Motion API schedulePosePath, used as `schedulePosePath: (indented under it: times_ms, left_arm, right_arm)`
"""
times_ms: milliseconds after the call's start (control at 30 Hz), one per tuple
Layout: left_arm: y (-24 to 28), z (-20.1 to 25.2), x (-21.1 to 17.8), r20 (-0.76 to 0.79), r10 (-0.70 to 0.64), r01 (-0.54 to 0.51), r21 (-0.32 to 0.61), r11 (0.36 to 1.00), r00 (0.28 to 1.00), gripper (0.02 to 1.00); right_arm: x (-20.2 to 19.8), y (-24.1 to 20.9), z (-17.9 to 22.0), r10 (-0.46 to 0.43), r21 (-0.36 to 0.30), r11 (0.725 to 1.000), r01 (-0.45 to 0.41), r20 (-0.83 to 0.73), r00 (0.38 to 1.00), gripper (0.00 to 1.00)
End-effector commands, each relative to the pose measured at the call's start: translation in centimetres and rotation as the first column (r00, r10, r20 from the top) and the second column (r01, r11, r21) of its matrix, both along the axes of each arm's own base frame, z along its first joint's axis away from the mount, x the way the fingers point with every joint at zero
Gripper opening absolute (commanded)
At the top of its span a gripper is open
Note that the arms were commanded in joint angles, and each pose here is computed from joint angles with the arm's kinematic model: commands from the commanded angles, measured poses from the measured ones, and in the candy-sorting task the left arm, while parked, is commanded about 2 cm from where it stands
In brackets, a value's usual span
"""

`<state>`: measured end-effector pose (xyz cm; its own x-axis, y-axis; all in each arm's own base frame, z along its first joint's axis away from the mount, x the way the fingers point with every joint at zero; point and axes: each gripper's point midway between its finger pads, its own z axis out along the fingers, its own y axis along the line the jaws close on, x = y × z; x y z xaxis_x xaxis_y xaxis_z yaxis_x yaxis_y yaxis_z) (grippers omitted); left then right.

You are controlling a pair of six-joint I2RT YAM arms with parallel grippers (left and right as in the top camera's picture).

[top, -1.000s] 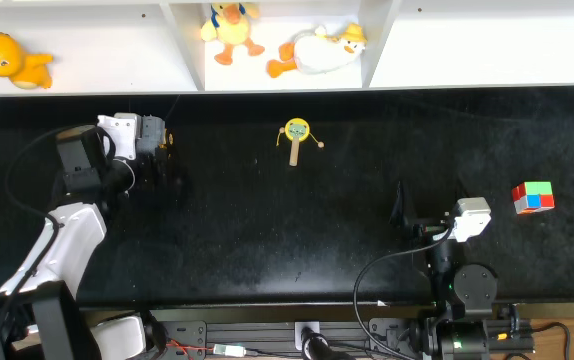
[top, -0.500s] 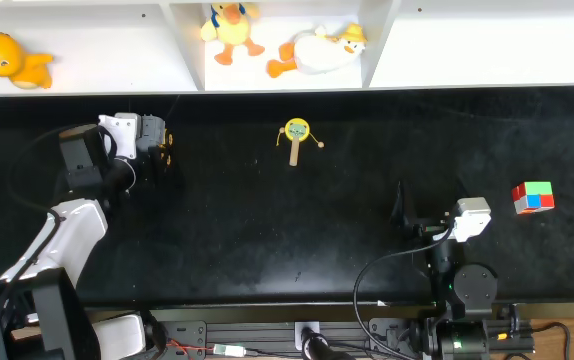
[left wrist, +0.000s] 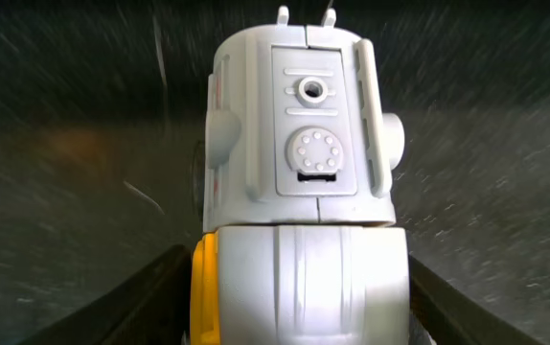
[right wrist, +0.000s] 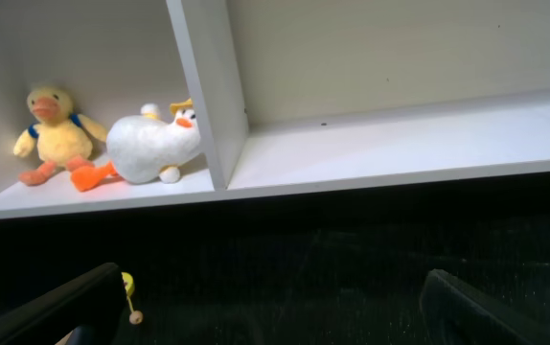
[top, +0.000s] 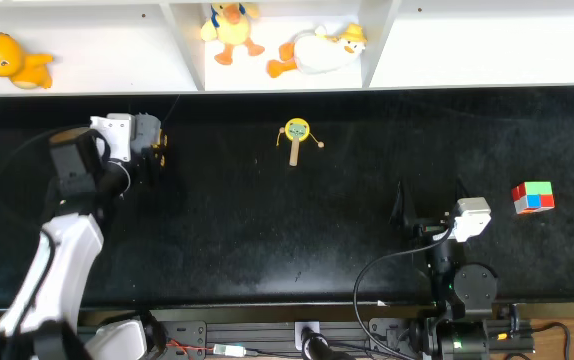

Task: Store Toys

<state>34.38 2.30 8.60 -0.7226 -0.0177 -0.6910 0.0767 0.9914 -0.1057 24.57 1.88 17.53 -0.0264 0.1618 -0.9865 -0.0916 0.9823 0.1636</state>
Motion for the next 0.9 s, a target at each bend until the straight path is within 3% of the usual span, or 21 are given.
schedulePosePath:
  times_ms: [33, 333, 900]
  left_arm:
    - [0.0, 3.7, -0.3, 0.107, 0.006, -0.008, 0.024, 1.000, 0.994, 0.467]
    - [0.3, 6.5, 1.2, 0.164, 0.045, -0.044, -0.005, 0.999, 0.985, 0.441]
    - [1.5, 8.8, 8.7, 0.155, 0.047, -0.042, -0.033, 0.999, 0.987, 0.415]
  right_arm:
    - [0.0, -0.1, -0.3, -0.005, 0.004, 1.000, 0.005, -0.001, 1.000, 0.996]
    - [0.0, -0.1, -0.3, -0.005, 0.004, 1.000, 0.005, -0.001, 1.000, 0.996]
    - [0.0, -0.1, -0.3, -0.005, 0.004, 1.000, 0.005, -0.001, 1.000, 0.996]
